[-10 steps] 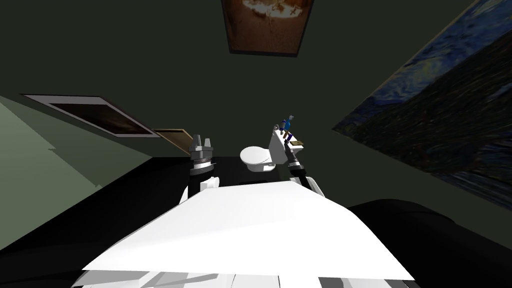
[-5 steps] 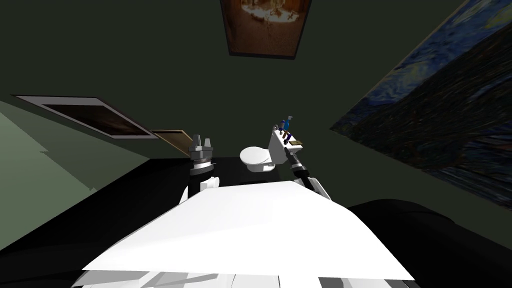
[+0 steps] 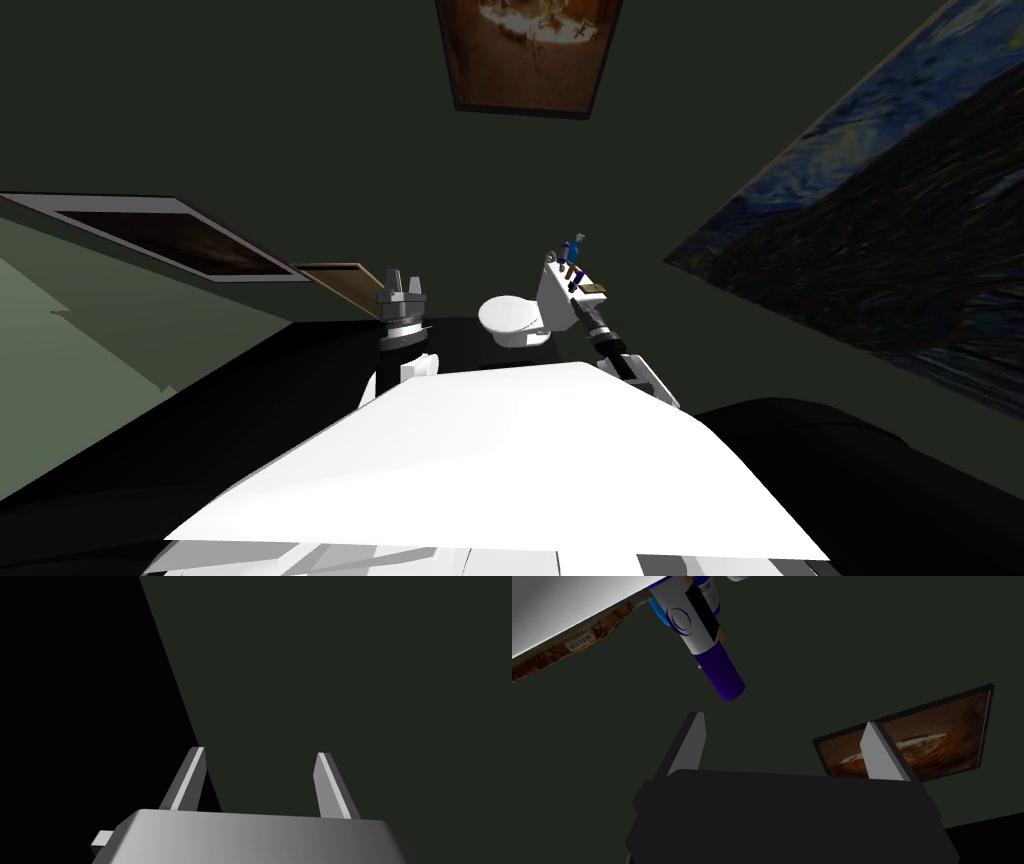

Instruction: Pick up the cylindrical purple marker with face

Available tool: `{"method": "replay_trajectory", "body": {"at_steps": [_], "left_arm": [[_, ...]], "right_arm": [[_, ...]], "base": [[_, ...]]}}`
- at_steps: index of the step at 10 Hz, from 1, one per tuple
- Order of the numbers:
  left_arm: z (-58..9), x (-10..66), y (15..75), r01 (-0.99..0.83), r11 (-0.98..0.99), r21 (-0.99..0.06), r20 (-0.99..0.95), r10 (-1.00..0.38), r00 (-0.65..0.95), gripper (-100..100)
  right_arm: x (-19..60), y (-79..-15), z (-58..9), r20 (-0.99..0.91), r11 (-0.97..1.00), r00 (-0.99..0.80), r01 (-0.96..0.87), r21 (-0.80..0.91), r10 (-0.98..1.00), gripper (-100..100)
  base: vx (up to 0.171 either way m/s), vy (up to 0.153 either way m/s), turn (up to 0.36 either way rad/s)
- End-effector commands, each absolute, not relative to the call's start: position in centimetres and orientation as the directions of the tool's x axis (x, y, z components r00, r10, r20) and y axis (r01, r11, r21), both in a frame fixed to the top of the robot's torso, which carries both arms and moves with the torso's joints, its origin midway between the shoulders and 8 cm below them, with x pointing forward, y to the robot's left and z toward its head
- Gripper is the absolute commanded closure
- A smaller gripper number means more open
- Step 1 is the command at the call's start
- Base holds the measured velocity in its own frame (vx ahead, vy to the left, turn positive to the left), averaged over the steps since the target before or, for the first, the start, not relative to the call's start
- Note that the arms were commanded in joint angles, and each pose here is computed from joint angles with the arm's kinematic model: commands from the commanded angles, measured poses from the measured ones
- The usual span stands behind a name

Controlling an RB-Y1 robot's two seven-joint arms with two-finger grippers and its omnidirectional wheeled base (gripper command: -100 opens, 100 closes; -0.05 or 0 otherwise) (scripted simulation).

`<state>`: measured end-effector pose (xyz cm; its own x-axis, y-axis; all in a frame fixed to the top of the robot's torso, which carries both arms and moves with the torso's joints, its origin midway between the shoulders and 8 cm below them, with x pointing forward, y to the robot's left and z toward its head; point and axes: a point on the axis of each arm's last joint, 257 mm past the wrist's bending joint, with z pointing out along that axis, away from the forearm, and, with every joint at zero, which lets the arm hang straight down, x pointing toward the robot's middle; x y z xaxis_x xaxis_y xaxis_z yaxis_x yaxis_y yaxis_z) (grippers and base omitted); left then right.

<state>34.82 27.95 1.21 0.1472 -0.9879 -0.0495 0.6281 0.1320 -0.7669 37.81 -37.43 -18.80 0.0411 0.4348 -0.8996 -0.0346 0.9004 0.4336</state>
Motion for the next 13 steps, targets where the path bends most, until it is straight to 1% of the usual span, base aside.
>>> {"method": "replay_trajectory", "body": {"at_steps": [1, 8, 10, 11, 12, 13], "left_arm": [[1.2, 34.8, 27.9, 0.628, 0.132, -0.767, -0.050, -0.988, 0.147, 0], [1.2, 34.8, 27.9, 0.628, 0.132, -0.767, -0.050, -0.988, 0.147, 0], [1.2, 34.8, 28.0, 0.628, 0.132, -0.767, -0.050, -0.988, 0.147, 0], [1.2, 34.8, 28.0, 0.628, 0.132, -0.767, -0.050, -0.988, 0.147, 0], [1.2, 34.8, 27.9, 0.628, 0.132, -0.767, -0.050, -0.988, 0.147, 0], [1.2, 34.8, 27.9, 0.628, 0.132, -0.767, -0.050, -0.988, 0.147, 0]], "right_arm": [[37.7, -38.5, -19.3, -0.928, 0.929, 0.016, -0.016, 0.371, 0.371, -100], [38.0, -43.3, -20.0, -0.991, 0.994, -0.073, 0.033, 0.107, 0.110, -100], [38.1, -45.0, -19.8, -0.995, 0.999, -0.097, 0.046, 0.018, 0.022, -100], [38.1, -44.7, -19.8, -0.995, 0.998, -0.090, 0.041, 0.044, 0.047, -100], [38.1, -44.9, -19.7, -0.995, 0.998, -0.091, 0.043, 0.039, 0.043, 0], [39.4, -43.2, -20.7, -0.994, 0.998, -0.092, -0.007, 0.066, 0.065, -100]], "base": [[0.104, 0.014, -0.024], [0.129, 0.012, -0.022], [0.161, -0.003, -0.025], [0.082, 0.011, -0.001], [0.014, 0.001, 0.002], [-0.088, 0.022, 0.031]]}}
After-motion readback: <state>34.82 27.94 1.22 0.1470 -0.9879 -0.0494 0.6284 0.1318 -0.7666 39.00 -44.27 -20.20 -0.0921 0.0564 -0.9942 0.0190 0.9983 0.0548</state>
